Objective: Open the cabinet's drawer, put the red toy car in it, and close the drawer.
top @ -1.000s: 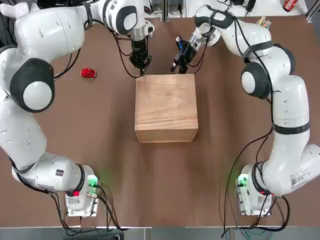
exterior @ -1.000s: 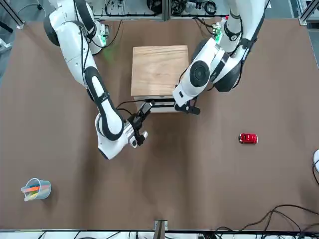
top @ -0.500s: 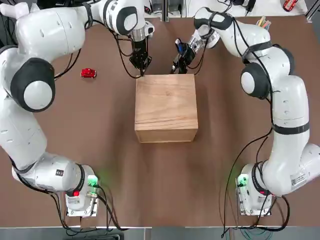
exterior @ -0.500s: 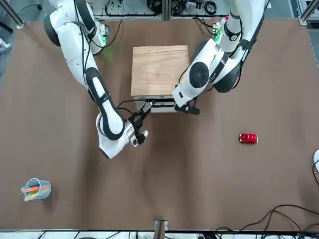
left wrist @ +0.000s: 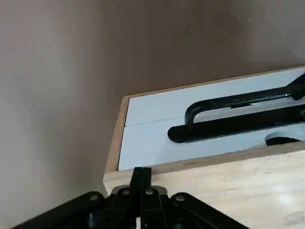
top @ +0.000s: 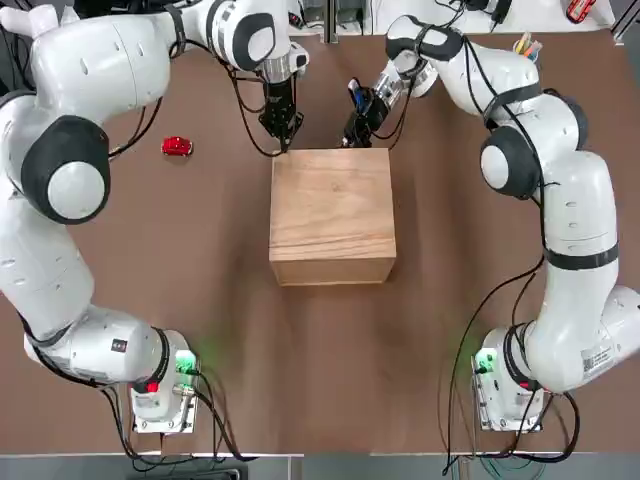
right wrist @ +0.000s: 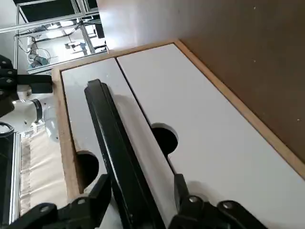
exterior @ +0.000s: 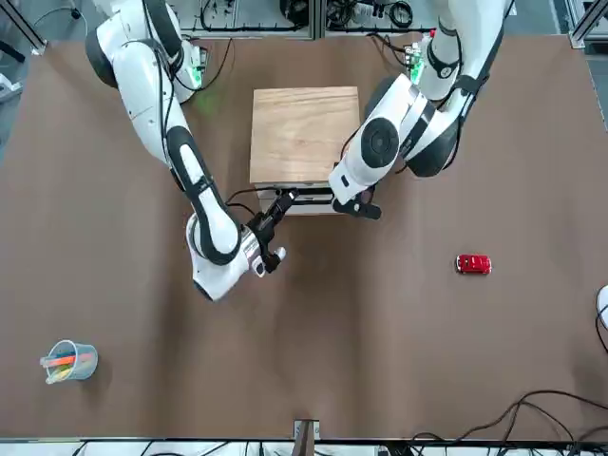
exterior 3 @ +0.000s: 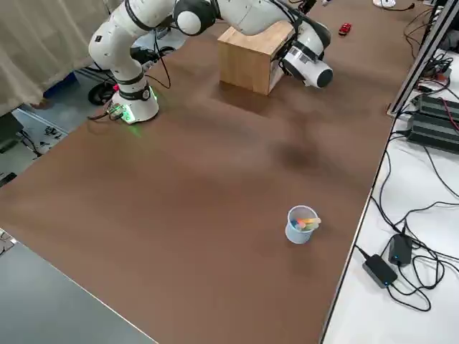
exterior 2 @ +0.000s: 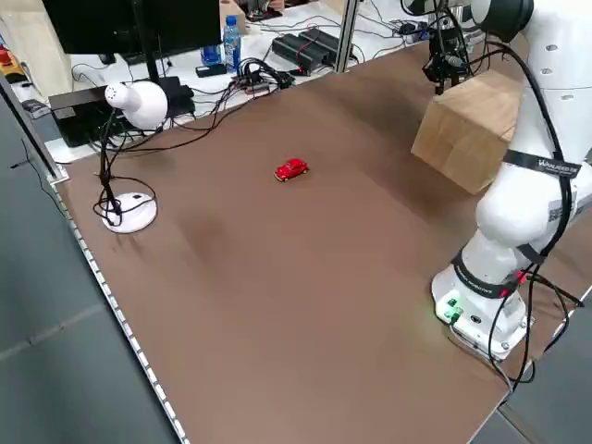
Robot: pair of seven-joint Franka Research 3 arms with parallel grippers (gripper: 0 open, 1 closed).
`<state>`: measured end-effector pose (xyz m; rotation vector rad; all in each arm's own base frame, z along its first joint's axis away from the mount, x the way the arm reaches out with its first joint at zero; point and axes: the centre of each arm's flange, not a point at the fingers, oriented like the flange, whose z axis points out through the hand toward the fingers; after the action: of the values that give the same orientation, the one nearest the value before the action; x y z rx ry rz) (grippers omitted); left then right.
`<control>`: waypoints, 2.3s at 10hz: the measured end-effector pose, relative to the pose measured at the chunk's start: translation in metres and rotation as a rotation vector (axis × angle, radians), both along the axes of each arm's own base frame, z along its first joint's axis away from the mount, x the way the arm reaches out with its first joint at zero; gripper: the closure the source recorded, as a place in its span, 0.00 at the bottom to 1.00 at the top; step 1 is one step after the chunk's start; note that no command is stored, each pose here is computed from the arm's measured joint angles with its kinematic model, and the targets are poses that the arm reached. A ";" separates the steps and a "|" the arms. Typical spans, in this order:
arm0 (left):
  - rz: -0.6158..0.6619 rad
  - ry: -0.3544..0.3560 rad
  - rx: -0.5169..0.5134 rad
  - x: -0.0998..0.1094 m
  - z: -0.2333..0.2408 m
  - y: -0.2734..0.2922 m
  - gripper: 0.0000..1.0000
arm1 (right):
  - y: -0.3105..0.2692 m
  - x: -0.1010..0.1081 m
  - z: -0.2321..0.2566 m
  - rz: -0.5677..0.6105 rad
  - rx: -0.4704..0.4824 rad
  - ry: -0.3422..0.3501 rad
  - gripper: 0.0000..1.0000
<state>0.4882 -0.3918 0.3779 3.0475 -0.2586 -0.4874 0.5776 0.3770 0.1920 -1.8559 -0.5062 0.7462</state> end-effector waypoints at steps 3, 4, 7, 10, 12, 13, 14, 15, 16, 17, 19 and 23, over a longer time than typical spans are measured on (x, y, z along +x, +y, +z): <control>0.001 0.000 0.000 0.000 0.000 0.000 0.99 | 0.002 0.001 0.004 -0.005 0.006 0.000 0.53; 0.003 0.000 0.001 0.000 0.000 0.000 0.99 | 0.002 0.002 0.005 -0.008 0.011 0.002 0.59; 0.008 0.000 0.003 0.000 0.000 0.000 0.99 | 0.002 0.002 0.006 -0.008 0.014 0.002 0.63; 0.009 0.000 0.003 0.000 0.000 0.000 0.98 | 0.002 0.003 0.006 -0.012 0.014 0.000 0.65; 0.009 0.000 0.003 0.000 0.000 0.000 0.98 | 0.002 0.007 0.006 -0.033 0.004 -0.017 0.67; 0.009 0.000 0.003 0.000 0.000 0.000 0.98 | 0.002 0.010 0.007 -0.042 0.001 -0.028 0.68; 0.009 0.000 0.003 0.000 0.000 0.000 0.98 | 0.002 0.012 0.008 -0.049 -0.001 -0.037 0.69; 0.010 0.000 0.003 0.000 0.000 0.000 0.98 | 0.002 0.014 0.009 -0.059 -0.004 -0.048 0.69; 0.010 0.000 0.003 0.000 0.000 0.000 0.98 | 0.001 0.017 0.011 -0.070 -0.006 -0.060 0.69; 0.010 0.000 0.003 0.000 0.000 0.000 0.98 | 0.000 0.021 0.012 -0.080 -0.008 -0.072 0.69; 0.010 0.000 0.003 0.000 0.000 0.000 0.98 | -0.001 0.029 0.017 -0.112 -0.023 -0.093 0.69; 0.010 0.000 0.003 0.000 0.000 0.000 0.97 | -0.002 0.042 0.023 -0.168 -0.042 -0.128 0.69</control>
<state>0.4882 -0.3918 0.3779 3.0505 -0.2426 -0.4884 0.6197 0.3749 0.2153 -1.9668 -0.4118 0.5323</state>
